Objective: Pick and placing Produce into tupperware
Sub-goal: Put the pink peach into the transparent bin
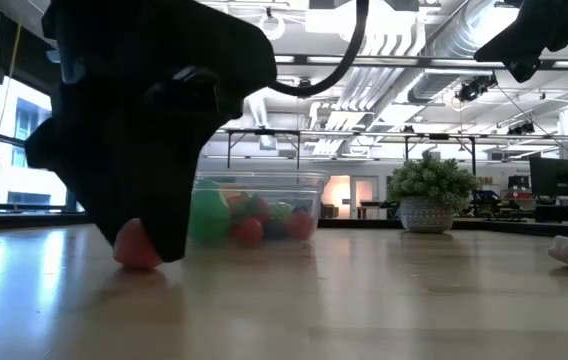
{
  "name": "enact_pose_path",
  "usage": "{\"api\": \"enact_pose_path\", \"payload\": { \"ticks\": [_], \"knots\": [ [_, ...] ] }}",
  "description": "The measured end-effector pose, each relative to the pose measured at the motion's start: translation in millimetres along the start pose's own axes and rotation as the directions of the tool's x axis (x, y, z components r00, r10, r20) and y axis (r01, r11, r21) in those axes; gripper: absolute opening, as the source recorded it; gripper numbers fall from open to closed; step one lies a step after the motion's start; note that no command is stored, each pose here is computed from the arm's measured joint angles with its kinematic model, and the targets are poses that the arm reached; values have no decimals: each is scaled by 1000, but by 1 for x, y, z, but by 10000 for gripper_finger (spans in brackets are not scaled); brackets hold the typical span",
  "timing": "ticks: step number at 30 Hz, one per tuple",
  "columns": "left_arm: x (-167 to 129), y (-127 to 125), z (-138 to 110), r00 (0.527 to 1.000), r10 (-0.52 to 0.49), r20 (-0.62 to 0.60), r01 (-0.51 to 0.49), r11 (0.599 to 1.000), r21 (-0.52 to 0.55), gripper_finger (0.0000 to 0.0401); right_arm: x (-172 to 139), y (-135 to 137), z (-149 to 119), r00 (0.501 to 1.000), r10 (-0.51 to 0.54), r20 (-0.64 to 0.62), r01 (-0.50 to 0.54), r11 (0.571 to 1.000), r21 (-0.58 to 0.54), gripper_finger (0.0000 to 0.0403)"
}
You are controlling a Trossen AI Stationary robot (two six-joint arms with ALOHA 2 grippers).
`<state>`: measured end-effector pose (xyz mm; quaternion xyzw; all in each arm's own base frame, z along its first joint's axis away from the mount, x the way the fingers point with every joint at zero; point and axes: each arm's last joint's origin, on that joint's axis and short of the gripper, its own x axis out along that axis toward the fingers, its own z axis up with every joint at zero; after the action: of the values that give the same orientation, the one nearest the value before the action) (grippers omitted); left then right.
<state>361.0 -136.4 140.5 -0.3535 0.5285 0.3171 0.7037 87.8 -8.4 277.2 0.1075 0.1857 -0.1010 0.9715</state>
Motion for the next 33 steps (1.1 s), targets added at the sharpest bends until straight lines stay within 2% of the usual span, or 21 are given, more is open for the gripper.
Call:
{"api": "enact_pose_path", "payload": {
  "ticks": [33],
  "knots": [
    [1, 2, -2, 999, 24, -43, -23, 999, 27, 209, 0, 0, 0, 1000, 0, 0, 0, 1000, 0, 0]
  ]
}}
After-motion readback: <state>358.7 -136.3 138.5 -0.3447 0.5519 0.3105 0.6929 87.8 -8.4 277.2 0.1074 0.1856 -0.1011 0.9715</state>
